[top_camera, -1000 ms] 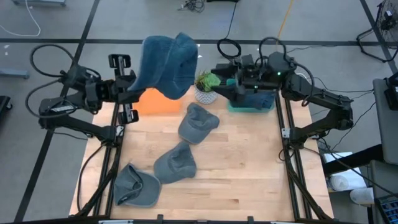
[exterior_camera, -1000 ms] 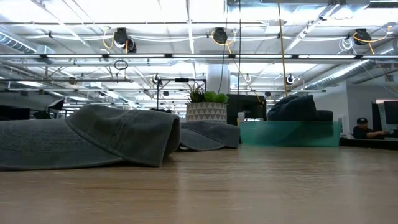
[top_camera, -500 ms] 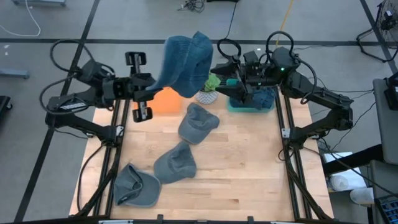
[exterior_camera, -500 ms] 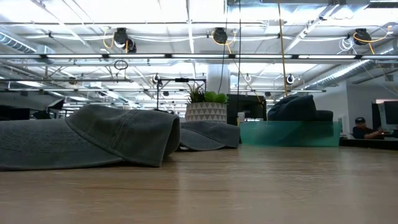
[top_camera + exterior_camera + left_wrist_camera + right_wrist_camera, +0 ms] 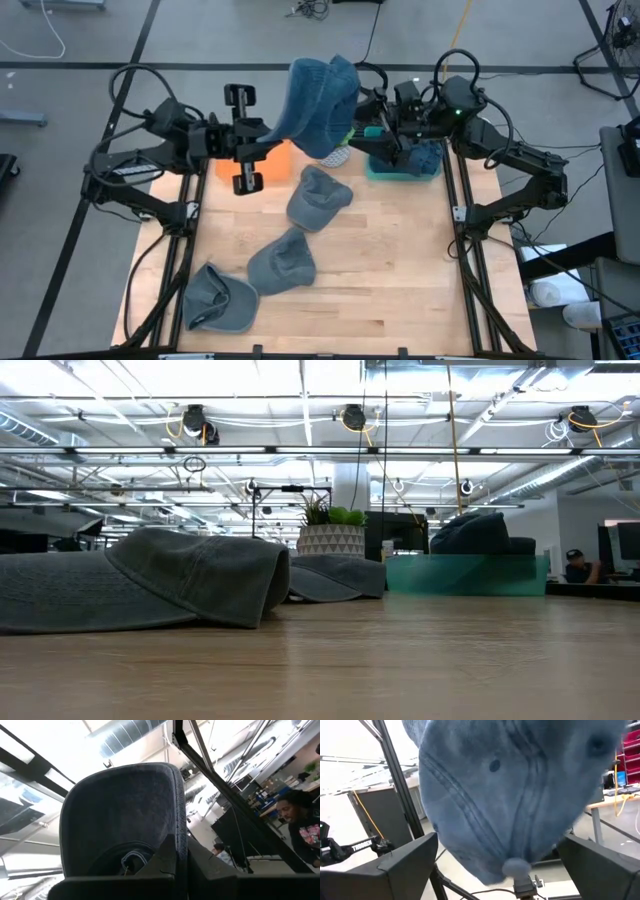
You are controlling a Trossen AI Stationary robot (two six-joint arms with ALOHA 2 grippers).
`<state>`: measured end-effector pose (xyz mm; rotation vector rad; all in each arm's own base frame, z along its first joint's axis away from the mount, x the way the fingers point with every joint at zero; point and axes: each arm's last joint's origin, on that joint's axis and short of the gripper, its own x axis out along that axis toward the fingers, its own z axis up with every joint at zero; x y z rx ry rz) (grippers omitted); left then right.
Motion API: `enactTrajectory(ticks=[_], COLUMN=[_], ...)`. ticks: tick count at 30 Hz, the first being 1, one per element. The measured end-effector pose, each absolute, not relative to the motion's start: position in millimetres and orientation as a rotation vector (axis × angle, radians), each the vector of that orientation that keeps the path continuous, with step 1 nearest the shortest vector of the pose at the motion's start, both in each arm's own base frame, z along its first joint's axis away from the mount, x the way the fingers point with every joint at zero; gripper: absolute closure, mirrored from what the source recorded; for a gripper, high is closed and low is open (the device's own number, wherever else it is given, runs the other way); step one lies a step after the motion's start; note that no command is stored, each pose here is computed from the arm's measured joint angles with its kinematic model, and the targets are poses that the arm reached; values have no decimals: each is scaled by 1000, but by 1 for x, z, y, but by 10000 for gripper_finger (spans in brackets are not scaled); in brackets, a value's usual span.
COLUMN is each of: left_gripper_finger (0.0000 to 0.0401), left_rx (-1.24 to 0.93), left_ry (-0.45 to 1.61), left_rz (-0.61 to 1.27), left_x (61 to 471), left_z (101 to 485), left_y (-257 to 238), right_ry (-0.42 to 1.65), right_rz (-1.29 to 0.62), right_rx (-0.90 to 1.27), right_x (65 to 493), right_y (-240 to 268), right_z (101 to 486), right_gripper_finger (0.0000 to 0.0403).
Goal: Pick & Place hat
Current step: Put the blue cap into the light blue bin
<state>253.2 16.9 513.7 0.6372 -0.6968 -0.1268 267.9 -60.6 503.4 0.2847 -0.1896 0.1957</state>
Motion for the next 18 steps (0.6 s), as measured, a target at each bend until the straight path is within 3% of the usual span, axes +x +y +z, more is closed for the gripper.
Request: enactTrajectory(ticks=[7,18], left_gripper_finger=[393,393], left_rx=[634,623], left_ry=[-690,-645], left_rz=[-76,-47], left_x=[253,255], left_z=[514,511], left_y=[18,19], right_ry=[-179,-203], right_rz=[250,276], right_rx=[294,287], right_x=[268,268], right_y=[-56,-52], right_z=[503,506], right_gripper_finger=[33,227])
